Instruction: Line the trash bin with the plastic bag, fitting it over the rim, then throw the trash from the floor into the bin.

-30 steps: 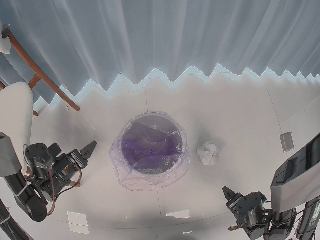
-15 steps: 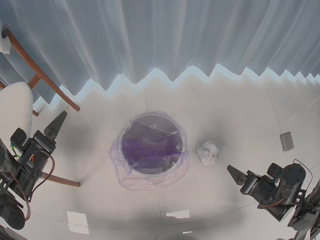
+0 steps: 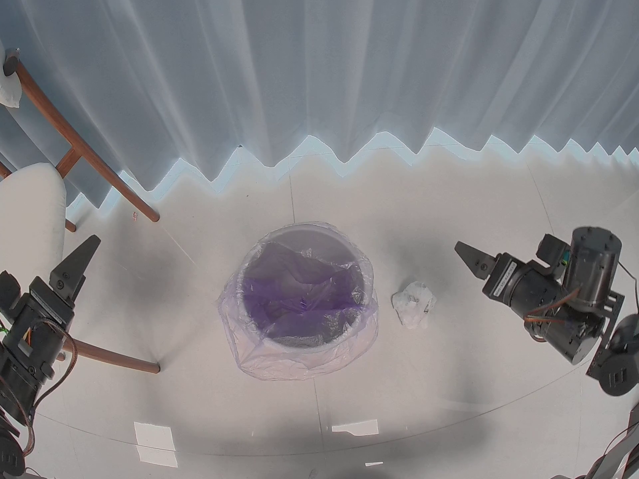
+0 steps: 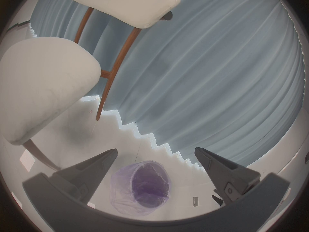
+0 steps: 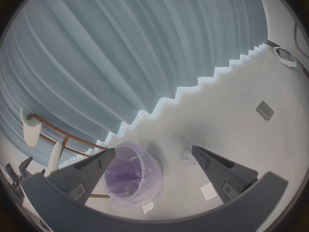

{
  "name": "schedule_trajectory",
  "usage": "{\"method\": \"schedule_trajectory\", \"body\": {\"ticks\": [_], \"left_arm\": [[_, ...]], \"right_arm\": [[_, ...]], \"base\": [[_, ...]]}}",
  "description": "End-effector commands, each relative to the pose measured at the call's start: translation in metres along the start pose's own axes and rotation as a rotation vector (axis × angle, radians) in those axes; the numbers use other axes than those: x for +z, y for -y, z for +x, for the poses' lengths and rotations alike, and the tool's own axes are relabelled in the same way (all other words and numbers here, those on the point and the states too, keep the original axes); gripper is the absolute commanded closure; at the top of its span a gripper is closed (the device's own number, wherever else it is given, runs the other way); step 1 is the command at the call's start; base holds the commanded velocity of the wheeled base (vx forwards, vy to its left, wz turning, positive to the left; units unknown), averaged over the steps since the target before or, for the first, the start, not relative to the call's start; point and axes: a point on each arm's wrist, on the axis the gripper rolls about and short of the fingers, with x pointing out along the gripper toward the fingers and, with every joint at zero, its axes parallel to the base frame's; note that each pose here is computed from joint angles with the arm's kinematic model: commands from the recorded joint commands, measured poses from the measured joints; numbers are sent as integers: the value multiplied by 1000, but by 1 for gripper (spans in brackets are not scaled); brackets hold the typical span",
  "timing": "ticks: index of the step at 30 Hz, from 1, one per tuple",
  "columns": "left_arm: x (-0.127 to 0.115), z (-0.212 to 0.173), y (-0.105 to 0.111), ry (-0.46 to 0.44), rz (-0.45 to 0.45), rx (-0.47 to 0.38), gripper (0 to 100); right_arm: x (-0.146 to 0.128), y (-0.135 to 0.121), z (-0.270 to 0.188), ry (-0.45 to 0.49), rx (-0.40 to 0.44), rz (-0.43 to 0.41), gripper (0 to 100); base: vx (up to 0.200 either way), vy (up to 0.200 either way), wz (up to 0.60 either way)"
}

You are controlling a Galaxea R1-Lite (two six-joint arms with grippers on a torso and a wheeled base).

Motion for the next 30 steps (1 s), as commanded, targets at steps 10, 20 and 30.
{"method": "schedule_trajectory", "body": {"ticks": [10, 20, 30], "left_arm": [[5, -31, -14, 45, -70, 86, 0], [-4, -39, -25, -28, -63, 89, 0], [-3, -40, -24, -21, -61, 85, 0]], "right_arm": [[51, -19, -16, 49, 19, 212, 0], [25, 2, -25, -44, -35, 27, 0], [1, 5, -5, -164, -47, -14, 0]], "base": [[0, -20, 0], [0, -200, 0], [0, -200, 0]]}}
